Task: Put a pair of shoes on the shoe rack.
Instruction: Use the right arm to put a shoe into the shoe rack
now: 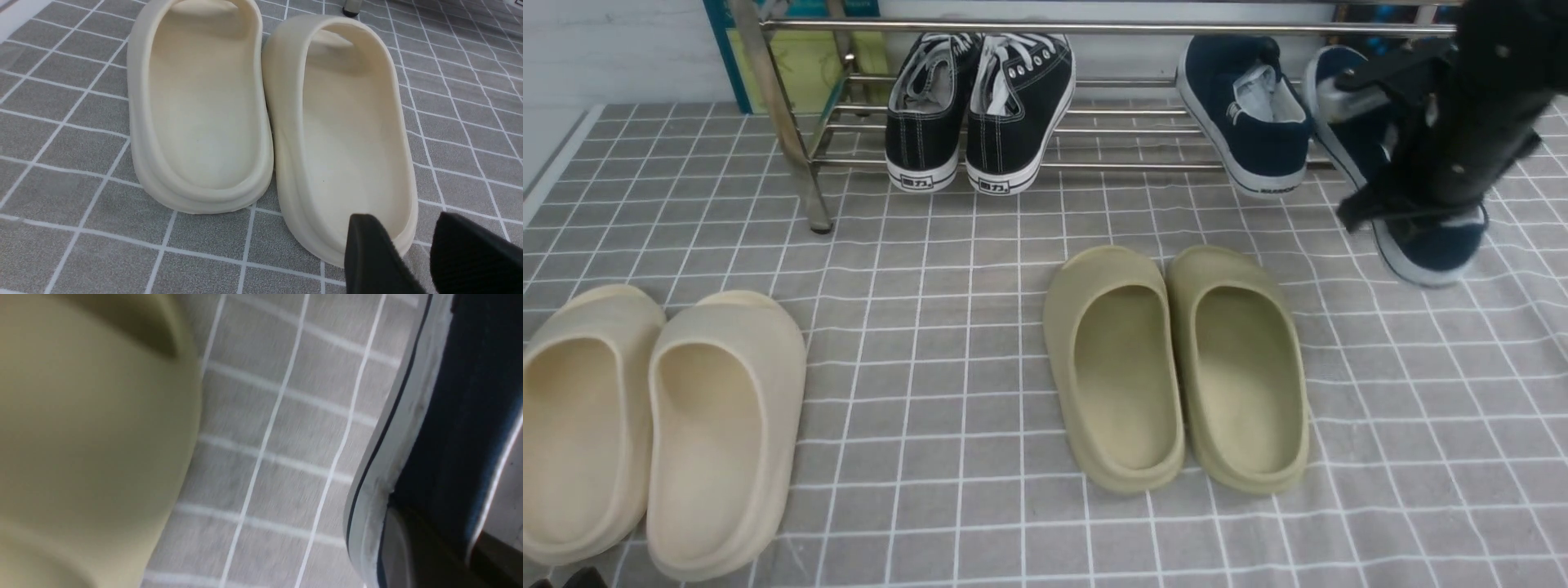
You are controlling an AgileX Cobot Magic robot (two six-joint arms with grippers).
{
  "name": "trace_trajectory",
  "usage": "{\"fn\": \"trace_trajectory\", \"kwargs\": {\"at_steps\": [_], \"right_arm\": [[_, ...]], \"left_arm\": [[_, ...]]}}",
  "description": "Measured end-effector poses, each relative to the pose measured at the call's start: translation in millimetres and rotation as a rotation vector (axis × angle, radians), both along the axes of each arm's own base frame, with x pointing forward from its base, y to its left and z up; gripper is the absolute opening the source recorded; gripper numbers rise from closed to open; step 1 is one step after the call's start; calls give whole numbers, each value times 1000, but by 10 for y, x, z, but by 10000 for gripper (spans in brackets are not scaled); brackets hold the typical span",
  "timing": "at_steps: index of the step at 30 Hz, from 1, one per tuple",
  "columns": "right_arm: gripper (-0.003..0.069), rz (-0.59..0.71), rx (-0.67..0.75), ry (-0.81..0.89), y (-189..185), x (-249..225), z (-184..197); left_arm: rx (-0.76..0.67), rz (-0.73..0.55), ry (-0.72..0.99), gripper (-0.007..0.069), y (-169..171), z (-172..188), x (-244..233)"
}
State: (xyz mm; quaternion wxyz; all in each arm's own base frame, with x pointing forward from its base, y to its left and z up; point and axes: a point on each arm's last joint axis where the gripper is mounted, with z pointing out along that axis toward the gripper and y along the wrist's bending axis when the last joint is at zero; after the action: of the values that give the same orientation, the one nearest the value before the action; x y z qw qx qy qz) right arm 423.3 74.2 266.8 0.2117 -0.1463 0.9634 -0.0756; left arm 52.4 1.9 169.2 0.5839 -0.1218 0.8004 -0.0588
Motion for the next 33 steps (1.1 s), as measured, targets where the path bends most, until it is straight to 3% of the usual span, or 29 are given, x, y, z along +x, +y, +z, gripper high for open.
{"fn": "trace_trajectory", "kwargs": {"at_steps": [11,28,33], "right_arm": [[35,48,-46,3,1,548,-207],[41,62,-9,-101,59,736,-182],[143,63,-12,-111,55,732,-139]], "left_arm": [[0,0,0,238,0,0,0],[0,0,0,238,0,0,0],[0,0,0,238,0,0,0]]}}
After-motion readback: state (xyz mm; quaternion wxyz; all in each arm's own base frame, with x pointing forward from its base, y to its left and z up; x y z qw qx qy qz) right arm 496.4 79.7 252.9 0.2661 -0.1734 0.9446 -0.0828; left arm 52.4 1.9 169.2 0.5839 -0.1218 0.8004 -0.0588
